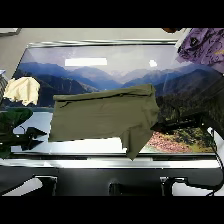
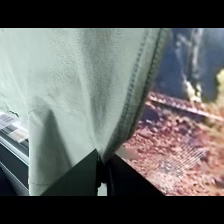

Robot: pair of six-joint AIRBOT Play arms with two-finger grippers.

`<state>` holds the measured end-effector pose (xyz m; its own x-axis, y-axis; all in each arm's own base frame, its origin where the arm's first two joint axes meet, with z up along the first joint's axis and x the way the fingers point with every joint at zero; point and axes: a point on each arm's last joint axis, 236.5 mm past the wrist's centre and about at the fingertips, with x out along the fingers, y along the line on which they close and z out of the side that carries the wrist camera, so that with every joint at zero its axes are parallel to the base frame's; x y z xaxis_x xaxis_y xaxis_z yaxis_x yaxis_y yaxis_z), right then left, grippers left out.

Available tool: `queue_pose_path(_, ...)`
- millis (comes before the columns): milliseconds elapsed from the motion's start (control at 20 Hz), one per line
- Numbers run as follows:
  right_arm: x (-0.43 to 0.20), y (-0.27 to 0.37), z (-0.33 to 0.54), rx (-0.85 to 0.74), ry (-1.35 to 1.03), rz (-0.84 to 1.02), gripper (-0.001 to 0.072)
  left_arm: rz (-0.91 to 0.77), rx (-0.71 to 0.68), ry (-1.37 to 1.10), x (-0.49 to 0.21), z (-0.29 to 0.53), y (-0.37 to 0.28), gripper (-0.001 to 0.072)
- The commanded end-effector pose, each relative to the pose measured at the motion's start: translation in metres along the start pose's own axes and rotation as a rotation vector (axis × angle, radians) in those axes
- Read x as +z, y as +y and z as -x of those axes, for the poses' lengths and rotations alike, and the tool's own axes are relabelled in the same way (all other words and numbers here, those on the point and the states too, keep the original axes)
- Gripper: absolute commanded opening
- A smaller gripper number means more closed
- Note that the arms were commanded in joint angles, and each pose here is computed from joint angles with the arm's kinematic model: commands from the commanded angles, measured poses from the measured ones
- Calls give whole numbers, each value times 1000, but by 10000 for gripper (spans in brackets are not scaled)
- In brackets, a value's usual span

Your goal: Fold the clothes and pants, and hang the long-sleeved shirts on hangers.

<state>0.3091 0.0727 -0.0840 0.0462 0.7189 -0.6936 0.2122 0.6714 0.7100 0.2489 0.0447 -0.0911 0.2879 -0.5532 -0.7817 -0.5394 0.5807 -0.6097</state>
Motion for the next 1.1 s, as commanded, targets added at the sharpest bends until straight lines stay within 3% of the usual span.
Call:
queue_pose_path(0,1,1,0,0,-4,-12,30,13,-20,52,-17,-14,4,605)
queue_pose_path(350,-1,2,0,4,5,-16,30,-30,22,87,-18,-37,0,591)
queue_pose_path(450,-2,2,0,5,7,-22,30,-25,26,80,-17,-37,1,426)
queue_pose_path(500,-2,2,1,5,7,-22,30,-26,29,77,-16,-37,1,426)
queue_pose_path(600,-2,4,3,4,0,-15,30,-27,32,76,-16,-37,2,355)
queue_pose_path(700,-1,7,6,2,-10,-4,30,-29,35,78,-16,-37,3,171)
queue_pose_path(750,-2,10,8,3,-13,4,29,-29,34,77,-16,-37,2,33)
queue_pose_path(950,7,37,26,35,-93,57,27,-45,-16,38,-1,-32,-20,14)
queue_pose_path(1050,32,64,43,25,-203,139,27,-139,-28,-13,22,-25,-52,12)
